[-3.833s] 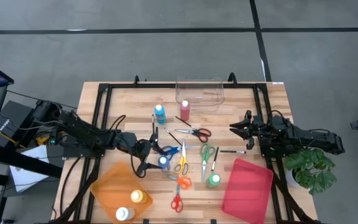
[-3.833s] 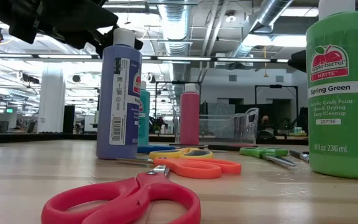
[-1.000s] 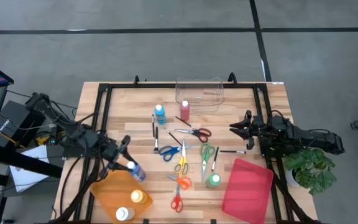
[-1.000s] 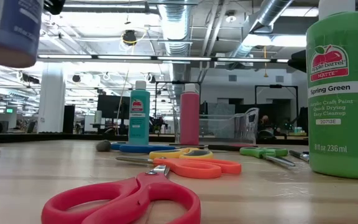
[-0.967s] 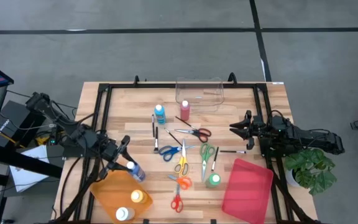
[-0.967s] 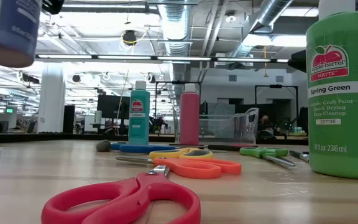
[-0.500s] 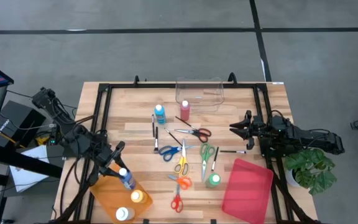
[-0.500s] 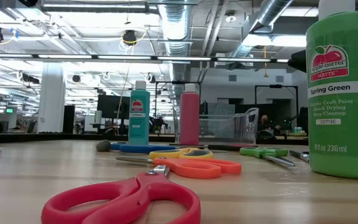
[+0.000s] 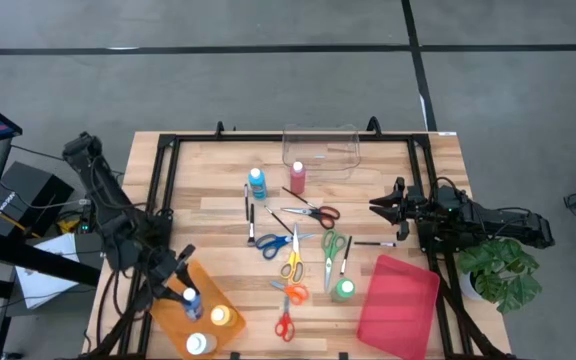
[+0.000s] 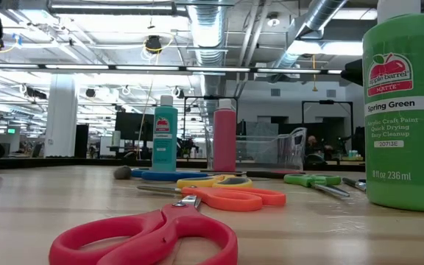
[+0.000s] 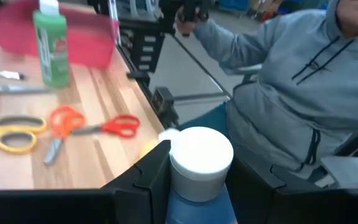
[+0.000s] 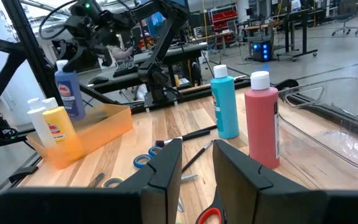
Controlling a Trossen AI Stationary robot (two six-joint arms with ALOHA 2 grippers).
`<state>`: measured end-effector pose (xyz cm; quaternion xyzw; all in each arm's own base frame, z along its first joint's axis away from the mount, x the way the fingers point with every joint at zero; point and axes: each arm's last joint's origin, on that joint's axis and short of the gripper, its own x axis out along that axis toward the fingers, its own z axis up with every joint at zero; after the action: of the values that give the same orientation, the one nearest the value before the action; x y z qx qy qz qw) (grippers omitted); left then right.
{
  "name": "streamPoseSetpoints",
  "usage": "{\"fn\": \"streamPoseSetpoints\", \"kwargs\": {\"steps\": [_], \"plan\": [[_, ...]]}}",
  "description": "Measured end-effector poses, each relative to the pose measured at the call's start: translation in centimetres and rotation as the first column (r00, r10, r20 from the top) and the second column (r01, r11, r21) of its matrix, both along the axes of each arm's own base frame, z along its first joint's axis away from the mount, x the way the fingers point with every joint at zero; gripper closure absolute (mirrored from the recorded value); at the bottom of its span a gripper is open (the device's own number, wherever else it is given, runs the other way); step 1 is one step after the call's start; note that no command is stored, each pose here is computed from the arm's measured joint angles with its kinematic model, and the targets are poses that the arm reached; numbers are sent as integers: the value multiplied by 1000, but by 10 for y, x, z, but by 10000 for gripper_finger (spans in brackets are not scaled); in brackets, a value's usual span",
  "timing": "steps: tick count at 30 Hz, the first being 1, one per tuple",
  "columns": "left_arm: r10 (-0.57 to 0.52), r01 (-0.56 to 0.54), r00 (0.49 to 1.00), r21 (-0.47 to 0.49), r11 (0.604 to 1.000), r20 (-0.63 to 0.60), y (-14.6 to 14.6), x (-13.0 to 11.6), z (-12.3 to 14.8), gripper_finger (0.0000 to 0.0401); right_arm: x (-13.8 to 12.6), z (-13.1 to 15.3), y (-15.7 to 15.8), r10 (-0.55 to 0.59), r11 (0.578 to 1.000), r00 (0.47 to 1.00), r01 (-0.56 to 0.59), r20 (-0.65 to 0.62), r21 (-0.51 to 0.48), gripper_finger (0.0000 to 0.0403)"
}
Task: Pick & Place Paint Supplies
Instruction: Put the purple paint bottle into the orange bin
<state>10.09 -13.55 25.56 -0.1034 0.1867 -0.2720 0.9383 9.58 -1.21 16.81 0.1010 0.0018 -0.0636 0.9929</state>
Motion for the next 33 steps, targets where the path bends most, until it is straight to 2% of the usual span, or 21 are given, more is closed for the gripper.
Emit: {"fn": "streamPoseSetpoints", "kwargs": {"steps": [6,15,22,33], "plan": [[3,-2,1000,56,998,-25,-20,-5,-13,276,0,0,0,0,1000,1000,0,0,0,314],[54,-52,996,40,998,-70,-42,-19,-26,275,0,0,0,0,1000,1000,0,0,1,314],[117,-116,993,67,991,-13,-53,-27,-33,274,0,0,0,0,1000,1000,0,0,1,314],[124,-122,992,49,991,-30,-64,-31,-41,274,0,0,0,0,1000,1000,0,0,1,314]]}}
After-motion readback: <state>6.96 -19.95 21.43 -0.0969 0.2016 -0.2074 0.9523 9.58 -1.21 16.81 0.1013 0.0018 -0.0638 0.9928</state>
